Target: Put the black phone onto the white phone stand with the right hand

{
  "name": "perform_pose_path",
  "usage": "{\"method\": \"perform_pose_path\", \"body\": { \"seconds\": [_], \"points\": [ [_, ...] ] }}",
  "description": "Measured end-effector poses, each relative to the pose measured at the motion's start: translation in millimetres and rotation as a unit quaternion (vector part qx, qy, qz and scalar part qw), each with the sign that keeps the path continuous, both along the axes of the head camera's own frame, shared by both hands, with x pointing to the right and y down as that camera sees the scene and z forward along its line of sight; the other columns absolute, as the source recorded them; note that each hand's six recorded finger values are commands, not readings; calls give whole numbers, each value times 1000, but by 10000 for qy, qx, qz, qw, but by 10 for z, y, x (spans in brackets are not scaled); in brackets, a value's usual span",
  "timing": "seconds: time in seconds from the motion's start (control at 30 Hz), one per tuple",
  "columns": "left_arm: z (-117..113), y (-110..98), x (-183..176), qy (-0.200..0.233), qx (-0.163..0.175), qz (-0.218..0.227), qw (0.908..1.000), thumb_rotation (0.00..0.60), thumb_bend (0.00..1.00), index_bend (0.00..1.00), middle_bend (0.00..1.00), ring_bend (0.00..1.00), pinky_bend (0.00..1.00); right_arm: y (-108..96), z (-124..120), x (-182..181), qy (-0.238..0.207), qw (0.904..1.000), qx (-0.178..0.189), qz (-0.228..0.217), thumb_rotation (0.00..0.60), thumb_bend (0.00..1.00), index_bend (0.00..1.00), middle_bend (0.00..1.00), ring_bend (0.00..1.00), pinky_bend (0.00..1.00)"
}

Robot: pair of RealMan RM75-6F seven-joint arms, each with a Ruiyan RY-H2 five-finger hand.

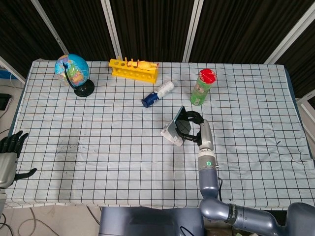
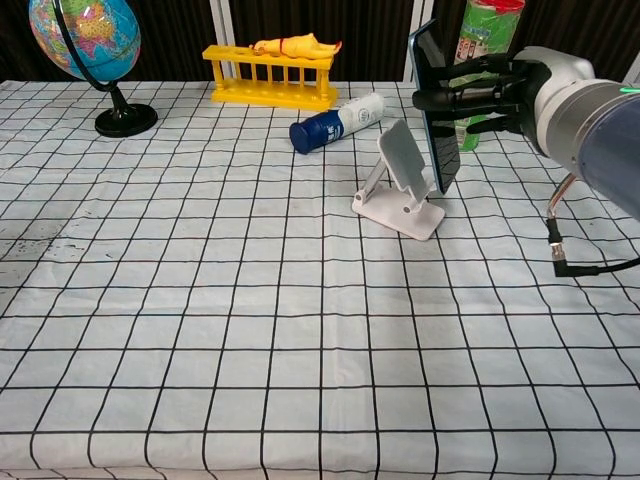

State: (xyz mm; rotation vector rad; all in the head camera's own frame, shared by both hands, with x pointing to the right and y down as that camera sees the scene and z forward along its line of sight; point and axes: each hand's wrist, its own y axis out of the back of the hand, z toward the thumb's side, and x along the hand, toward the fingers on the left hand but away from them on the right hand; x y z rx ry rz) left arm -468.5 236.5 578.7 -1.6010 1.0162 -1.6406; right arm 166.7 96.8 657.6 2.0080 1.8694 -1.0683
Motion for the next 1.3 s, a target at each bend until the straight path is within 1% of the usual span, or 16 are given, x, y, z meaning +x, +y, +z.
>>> {"method": "perform_pose_path", "body": {
  "seconds": [0.27,1.3],
  "points": [
    [3,-4,-1,44,-37,-15,10000,600,0,0,0,0,0,4,77,-61,53,9999,-75,62,600,399,649,732,585,215],
    [13,-14,-8,87,-70,-68,9999,600,0,0,0,0,0,-22,140,-231,10,9997,-218,132,600,400,649,733,585,216]
  ]
}}
